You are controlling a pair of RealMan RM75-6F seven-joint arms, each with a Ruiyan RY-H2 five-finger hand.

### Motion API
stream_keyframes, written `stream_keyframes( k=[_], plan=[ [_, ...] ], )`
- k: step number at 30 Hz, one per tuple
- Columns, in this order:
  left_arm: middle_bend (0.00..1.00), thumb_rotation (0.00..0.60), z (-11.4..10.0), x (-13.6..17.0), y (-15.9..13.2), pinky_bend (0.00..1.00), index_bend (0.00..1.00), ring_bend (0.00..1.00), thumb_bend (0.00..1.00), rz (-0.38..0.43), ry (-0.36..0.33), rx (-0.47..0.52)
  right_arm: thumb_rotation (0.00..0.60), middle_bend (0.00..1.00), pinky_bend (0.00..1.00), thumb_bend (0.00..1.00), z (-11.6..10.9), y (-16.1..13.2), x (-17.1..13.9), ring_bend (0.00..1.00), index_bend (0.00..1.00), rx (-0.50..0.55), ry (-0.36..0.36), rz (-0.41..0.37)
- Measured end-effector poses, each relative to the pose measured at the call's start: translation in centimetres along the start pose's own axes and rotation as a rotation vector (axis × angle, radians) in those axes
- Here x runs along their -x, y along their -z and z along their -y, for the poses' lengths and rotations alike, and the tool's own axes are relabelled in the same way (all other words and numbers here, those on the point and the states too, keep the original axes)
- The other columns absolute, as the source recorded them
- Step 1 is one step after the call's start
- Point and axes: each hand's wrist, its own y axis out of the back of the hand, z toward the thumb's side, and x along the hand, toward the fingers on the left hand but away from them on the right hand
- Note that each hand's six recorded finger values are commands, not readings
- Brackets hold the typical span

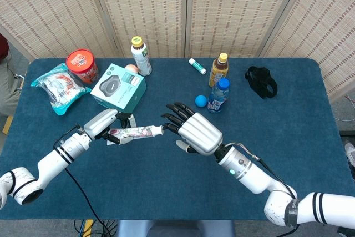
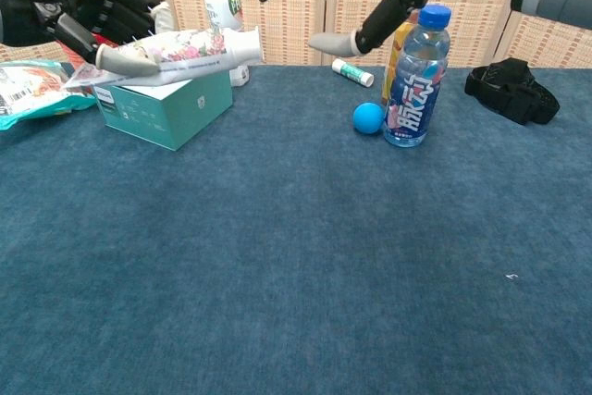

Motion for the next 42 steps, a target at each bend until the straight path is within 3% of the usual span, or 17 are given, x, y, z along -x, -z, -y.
stream_keyframes(
  k=[42],
  plan=[
    [0.77,0.600,-0.2,-0.2,0.7,0.48,0.70,0.61,0.50,-0.014,0.003,0.041,0.600,0.21,0.11,0.29,3.1,-0.3,2.7,0.05,0.34,-0.022,-0.061,0.014]
  ],
)
